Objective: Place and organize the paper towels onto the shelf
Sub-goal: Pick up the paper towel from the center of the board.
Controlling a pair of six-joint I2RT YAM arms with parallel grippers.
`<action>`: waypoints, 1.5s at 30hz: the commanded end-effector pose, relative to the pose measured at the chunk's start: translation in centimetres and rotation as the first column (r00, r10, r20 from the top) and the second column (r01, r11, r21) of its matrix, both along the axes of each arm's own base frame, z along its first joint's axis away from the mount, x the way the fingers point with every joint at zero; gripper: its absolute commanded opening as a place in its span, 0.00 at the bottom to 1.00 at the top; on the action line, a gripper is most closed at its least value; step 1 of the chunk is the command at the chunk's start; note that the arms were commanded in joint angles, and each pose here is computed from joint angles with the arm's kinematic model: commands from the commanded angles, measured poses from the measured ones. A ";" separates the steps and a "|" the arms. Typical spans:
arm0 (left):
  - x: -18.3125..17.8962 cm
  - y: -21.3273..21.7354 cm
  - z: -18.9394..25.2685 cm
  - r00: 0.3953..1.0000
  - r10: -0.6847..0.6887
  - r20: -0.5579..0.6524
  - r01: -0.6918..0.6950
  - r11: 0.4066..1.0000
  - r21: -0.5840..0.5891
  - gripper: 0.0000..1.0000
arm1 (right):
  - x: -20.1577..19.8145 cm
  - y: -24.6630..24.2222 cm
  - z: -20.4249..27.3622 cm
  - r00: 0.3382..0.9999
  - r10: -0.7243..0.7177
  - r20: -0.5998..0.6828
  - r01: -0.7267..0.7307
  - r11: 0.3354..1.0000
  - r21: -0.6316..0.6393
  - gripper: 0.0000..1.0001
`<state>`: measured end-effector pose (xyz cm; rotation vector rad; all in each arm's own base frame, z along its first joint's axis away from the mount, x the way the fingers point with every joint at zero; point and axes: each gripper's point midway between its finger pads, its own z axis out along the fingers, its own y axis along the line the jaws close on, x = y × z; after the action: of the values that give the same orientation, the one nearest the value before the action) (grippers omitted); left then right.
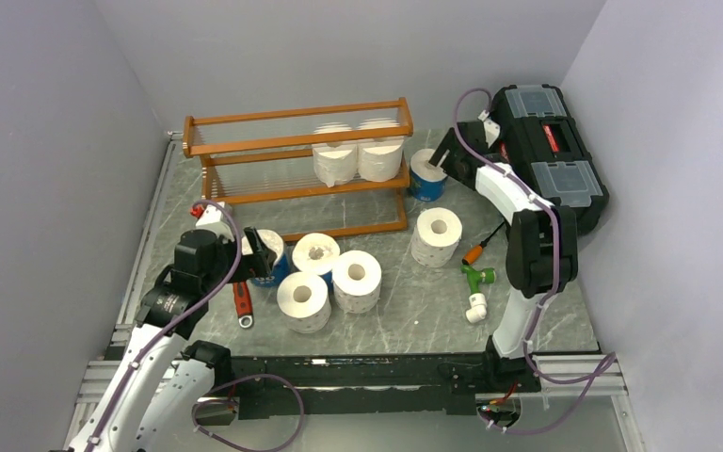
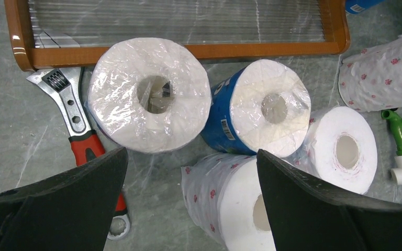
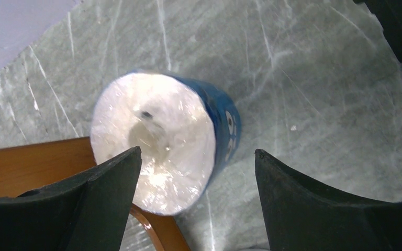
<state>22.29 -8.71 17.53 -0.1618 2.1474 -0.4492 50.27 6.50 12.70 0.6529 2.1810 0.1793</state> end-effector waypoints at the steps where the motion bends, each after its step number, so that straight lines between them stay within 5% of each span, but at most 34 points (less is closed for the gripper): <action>1: 0.6 0.0 1.5 0.998 0.013 0.058 -0.012 1.000 -0.012 0.99 | 2.5 0.6 1.5 0.998 0.005 0.056 -0.006 1.000 0.020 0.82; 15: 0.6 0.0 0.5 1.000 0.022 0.016 -0.022 1.000 -0.013 0.99 | 4.0 0.9 -0.9 0.999 0.010 0.033 -0.012 0.998 0.059 0.72; 27: 0.6 0.0 0.5 1.000 0.025 0.014 -0.025 1.000 -0.016 0.99 | 3.3 1.0 -0.9 0.999 0.020 0.028 -0.021 0.998 0.063 0.35; 45: 0.3 -1.0 0.5 1.000 -0.027 0.004 0.028 0.999 -0.044 0.99 | -3.1 -1.9 13.2 0.958 -0.056 0.280 0.050 0.998 0.027 0.29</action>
<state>22.27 -8.94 17.19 -0.1750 2.1664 -0.4626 48.45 5.55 18.44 0.6670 2.0810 0.2079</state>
